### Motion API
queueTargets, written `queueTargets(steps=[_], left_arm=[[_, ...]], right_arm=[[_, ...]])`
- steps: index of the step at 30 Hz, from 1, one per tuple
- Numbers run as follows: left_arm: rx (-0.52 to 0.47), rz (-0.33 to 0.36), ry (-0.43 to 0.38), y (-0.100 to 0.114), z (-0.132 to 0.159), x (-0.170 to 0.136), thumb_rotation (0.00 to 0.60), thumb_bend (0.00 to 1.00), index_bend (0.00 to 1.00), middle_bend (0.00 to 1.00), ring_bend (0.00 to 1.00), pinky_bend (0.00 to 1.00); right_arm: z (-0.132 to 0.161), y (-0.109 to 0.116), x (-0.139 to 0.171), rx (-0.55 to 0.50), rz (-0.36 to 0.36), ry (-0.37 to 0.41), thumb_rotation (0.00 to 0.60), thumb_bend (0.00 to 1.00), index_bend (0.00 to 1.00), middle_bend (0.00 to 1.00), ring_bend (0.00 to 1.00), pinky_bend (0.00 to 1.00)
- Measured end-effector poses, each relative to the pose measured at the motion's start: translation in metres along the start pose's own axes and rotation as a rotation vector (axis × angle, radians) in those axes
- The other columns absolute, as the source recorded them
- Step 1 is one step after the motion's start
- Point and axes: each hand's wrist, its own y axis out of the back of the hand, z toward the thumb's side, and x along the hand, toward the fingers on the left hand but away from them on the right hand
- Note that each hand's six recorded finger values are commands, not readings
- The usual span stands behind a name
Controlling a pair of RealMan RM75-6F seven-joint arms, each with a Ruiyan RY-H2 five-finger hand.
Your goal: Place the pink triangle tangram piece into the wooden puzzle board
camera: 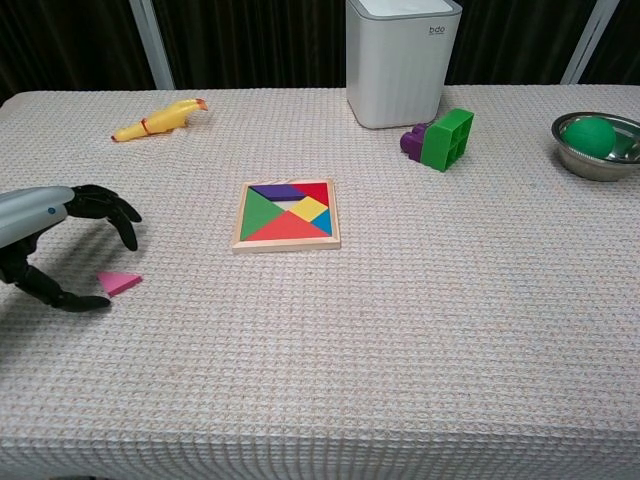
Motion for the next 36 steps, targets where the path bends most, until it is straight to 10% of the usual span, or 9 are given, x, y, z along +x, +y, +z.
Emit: queueTargets(steps=[36], left_arm=[[-0.029, -0.062, 0.021, -0.0071, 0.0022, 0.0036, 0.600, 0.29, 0.50, 0.19, 0.03, 0.12]], right_arm=[[-0.0002, -0.0090, -0.0005, -0.012, 0.024, -0.002, 0.600, 0.15, 0.00, 0.00, 0.00, 0.00]])
